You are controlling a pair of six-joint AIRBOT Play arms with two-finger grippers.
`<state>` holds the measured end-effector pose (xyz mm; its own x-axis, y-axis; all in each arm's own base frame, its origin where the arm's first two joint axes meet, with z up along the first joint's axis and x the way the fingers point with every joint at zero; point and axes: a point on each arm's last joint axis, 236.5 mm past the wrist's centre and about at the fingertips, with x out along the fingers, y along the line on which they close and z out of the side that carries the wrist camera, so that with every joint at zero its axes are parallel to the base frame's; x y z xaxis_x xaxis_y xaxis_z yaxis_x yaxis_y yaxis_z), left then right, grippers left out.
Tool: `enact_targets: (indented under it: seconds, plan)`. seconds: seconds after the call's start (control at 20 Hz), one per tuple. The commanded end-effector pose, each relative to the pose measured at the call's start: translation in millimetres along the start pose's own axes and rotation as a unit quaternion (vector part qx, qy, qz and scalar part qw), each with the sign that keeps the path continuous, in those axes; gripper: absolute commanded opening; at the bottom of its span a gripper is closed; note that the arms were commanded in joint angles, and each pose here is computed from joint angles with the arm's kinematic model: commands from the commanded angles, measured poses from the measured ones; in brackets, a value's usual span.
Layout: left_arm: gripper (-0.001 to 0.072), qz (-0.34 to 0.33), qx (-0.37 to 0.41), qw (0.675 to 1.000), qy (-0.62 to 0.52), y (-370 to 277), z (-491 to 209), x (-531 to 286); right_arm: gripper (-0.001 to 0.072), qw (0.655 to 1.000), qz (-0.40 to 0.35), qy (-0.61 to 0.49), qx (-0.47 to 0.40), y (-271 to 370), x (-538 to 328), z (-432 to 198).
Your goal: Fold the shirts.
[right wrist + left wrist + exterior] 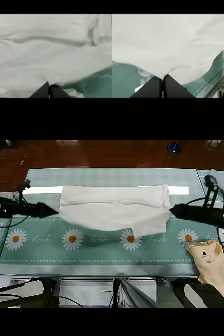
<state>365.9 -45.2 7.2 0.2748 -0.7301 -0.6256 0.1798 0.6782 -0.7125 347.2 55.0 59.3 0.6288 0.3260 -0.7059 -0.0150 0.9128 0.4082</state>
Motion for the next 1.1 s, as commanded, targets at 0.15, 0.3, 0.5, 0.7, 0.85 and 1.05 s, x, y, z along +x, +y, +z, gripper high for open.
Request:
enact_targets:
  seconds: [0.15, 0.3, 0.5, 0.7, 0.85, 1.05]
  plan:
    - [0.0023, 0.021, 0.047, 0.988, -0.143, -30, 92, -23, 0.0020, 0.997, -0.016, -0.077, 0.009, -9, 18, 77]
    - [0.0023, 0.065, 0.045, 0.978, -0.191, -12, 119, -22, 0.0020, 0.996, -0.030, -0.079, 0.021, -27, 51, 100]
    - [0.0023, 0.081, 0.038, 0.976, -0.198, 9, 139, -1, 0.0020, 0.996, -0.037, -0.077, 0.027, -42, 88, 127]
    - [0.0024, 0.074, 0.025, 0.981, -0.177, 28, 148, 27, 0.0020, 0.995, -0.047, -0.083, 0.034, -57, 113, 137]
    - [0.0025, 0.074, 0.014, 0.983, -0.167, 43, 148, 39, 0.0020, 0.995, -0.055, -0.068, 0.042, -68, 131, 127]
    - [0.0025, 0.076, -0.002, 0.985, -0.155, 60, 142, 52, 0.0021, 0.996, -0.062, -0.039, 0.052, -82, 154, 107]
